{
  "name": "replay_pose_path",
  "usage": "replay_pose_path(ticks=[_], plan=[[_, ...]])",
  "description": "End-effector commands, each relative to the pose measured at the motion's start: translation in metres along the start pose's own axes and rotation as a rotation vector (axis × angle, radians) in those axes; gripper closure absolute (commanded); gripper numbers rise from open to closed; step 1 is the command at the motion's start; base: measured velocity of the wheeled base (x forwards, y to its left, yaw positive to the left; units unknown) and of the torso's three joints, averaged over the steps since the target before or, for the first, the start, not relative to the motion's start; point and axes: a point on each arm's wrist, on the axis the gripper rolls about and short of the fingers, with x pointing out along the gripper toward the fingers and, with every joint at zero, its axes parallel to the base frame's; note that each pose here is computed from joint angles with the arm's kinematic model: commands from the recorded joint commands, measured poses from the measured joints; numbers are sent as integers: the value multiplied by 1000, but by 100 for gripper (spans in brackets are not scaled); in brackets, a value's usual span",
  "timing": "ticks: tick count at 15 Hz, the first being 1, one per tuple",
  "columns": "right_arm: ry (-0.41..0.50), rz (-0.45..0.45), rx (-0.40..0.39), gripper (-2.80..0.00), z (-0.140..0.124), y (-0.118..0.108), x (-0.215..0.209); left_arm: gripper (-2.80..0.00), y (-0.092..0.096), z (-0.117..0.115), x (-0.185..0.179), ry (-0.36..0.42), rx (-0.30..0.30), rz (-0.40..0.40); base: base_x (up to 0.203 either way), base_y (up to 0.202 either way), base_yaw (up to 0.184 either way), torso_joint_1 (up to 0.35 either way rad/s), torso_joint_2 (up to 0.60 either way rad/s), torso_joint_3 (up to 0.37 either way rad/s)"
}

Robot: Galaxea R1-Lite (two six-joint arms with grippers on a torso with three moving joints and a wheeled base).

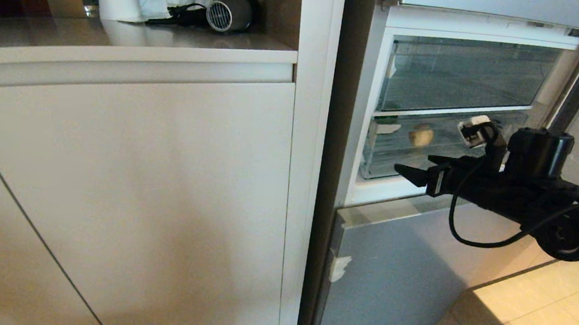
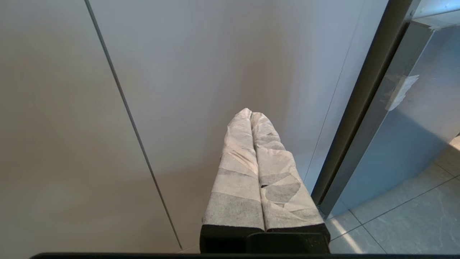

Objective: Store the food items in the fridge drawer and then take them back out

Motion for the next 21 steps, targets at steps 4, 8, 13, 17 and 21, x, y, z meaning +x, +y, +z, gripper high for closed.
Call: replay_pose_path(ticks=[4,8,13,17,21], plan=[[-41,14,-17,-280,5,0,26,0,0,-3,1,10,0,0,0,0,0,0,0,0],[-53,15,-19,-280,5,1,39,0,0,-3,1,10,0,0,0,0,0,0,0,0],[-75,1,-23,-280,7,2,54,0,0,-3,1,10,0,0,0,0,0,0,0,0],[-90,-3,-26,-280,9,3,62,0,0,-3,1,10,0,0,0,0,0,0,0,0],[-88,5,-25,-280,6,16,73,0,0,-3,1,10,0,0,0,0,0,0,0,0]])
